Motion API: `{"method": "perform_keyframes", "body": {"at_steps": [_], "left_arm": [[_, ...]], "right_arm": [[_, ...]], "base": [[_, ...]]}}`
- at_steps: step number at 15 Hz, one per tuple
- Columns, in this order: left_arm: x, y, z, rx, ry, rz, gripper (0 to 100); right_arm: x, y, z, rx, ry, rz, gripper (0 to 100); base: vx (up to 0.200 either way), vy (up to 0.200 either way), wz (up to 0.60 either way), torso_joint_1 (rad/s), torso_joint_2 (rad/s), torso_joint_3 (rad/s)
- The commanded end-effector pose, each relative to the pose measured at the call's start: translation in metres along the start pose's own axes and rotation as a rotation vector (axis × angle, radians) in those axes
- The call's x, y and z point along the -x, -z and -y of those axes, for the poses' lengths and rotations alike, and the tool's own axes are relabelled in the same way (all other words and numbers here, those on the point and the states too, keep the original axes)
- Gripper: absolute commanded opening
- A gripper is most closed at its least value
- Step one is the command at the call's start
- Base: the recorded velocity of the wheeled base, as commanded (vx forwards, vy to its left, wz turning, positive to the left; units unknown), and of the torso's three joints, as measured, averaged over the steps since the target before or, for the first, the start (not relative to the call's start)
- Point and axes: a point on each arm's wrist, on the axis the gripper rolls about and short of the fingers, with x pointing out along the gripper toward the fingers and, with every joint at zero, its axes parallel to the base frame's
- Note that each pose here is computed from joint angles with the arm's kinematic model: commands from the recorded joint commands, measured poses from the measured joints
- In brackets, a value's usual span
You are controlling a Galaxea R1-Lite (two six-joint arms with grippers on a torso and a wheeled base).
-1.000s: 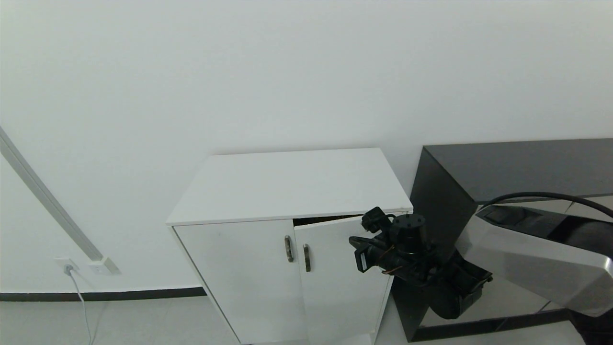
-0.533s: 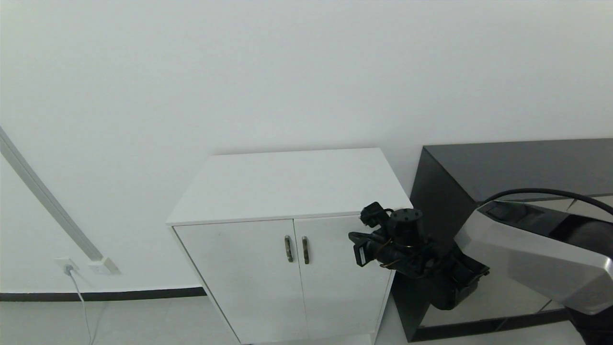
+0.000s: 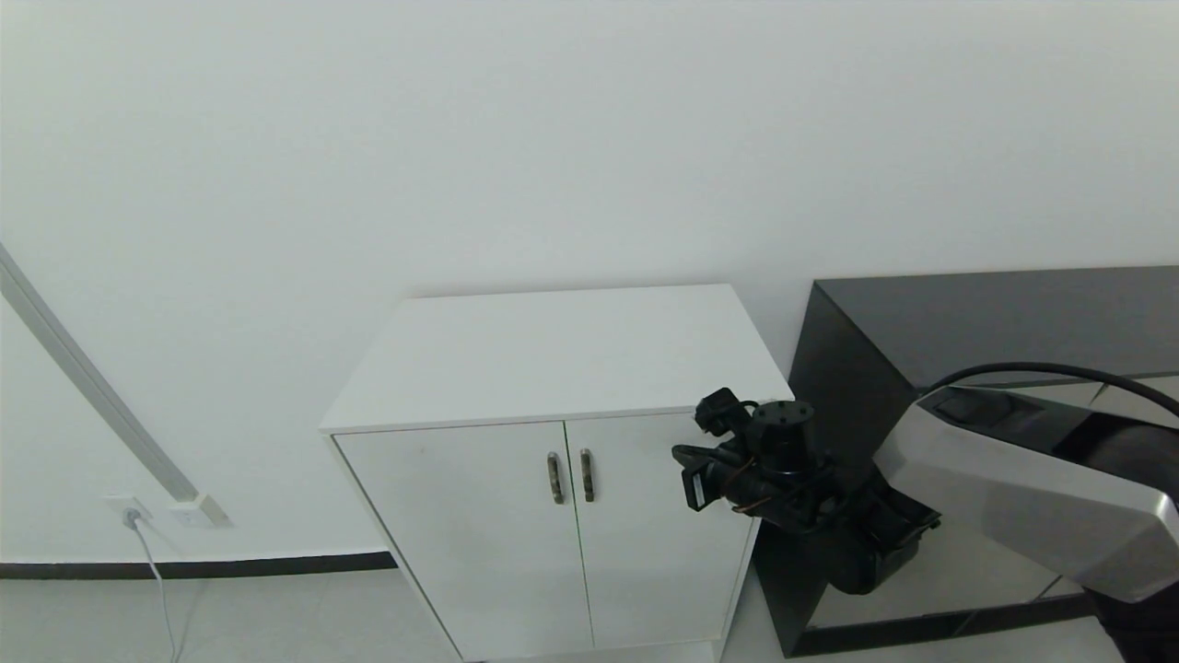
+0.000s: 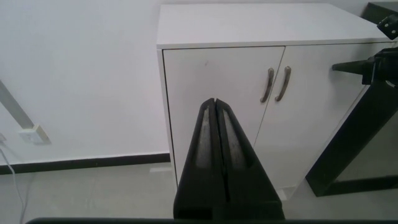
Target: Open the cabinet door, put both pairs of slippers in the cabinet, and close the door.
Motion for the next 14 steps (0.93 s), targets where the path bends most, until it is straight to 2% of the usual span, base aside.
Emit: {"method": "perform_keyframes", "body": {"at_steps": [1, 4, 6, 9, 14], "left_arm": [[0.0, 0.0, 0.0, 0.0, 0.0, 0.0, 0], [0.0, 0.0, 0.0, -0.001, 0.002, 0.0, 0], [0.0, 0.0, 0.0, -0.001, 0.005, 0.0, 0], [0.0, 0.0, 0.0, 0.0, 0.005, 0.0, 0], [0.0, 0.0, 0.0, 0.0, 0.004, 0.002, 0]], "right_arm": [[0.012, -0.01, -0.002, 0.004, -0.003, 0.022, 0], [0.049, -0.026, -0.007, 0.009, -0.003, 0.057, 0], [0.077, -0.032, -0.003, 0.006, 0.05, 0.078, 0], [0.117, -0.022, 0.013, -0.012, 0.256, 0.073, 0], [0.186, -0.003, 0.056, -0.06, 0.569, 0.046, 0]], "base": [[0.0, 0.0, 0.0, 0.0, 0.0, 0.0], [0.0, 0.0, 0.0, 0.0, 0.0, 0.0], [0.0, 0.0, 0.0, 0.0, 0.0, 0.0], [0.0, 0.0, 0.0, 0.0, 0.0, 0.0], [0.0, 0.0, 0.0, 0.0, 0.0, 0.0]]}}
